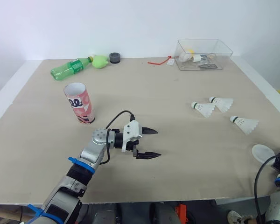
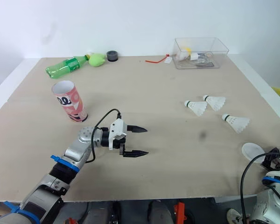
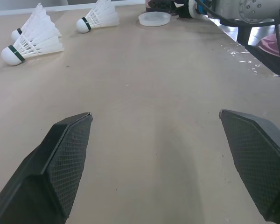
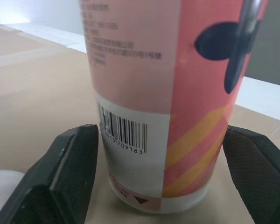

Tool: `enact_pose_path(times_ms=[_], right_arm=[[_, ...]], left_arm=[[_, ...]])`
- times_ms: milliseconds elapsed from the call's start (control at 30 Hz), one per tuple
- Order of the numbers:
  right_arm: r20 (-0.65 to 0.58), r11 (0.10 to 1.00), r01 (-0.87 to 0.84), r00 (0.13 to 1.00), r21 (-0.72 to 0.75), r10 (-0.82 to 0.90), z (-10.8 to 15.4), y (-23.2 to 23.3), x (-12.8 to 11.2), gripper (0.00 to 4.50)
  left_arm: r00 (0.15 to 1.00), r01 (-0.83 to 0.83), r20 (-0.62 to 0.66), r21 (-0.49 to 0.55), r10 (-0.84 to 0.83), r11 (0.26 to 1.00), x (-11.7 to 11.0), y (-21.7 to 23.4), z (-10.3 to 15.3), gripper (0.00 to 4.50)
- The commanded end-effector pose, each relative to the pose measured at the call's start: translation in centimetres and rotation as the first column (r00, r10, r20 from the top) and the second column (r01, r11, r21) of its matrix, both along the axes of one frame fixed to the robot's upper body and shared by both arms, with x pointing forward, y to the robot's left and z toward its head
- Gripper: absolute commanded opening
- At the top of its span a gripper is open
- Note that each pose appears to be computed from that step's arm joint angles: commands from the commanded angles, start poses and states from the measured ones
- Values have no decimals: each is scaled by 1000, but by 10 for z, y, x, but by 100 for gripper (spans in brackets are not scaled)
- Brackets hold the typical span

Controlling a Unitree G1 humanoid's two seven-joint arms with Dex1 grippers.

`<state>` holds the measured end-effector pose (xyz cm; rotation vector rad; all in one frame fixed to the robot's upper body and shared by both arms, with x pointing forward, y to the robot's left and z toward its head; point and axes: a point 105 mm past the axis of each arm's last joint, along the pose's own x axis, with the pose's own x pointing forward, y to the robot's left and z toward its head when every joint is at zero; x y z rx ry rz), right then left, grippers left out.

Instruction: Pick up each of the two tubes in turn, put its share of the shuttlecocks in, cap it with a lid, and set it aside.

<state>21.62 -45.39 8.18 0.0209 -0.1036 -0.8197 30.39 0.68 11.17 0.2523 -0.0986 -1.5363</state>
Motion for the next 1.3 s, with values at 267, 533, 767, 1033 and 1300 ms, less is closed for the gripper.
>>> enact_pose_path(times_ms=[267,533,767,1033,1300], right_arm=[[20,998,15,1000,-62,-14,17,4,-18,448],[11,996,-58,998,-65,59,21,27,-19,448],[-29,996,-76,997,-52,75,15,50,-26,448],[-10,960,-276,961,-48,276,29,104,-10,448],[-38,553,-816,566,-167,824,53,200,37,448]], left_arm=[[999,19,39,-10,-19,1000,2,-2,9,450],[999,29,32,-1,-29,1000,3,-3,5,450],[999,41,29,3,-41,999,3,-5,3,450],[999,29,30,1,-29,1000,7,-3,2,450],[996,-88,-1,-58,88,994,18,9,5,450]])
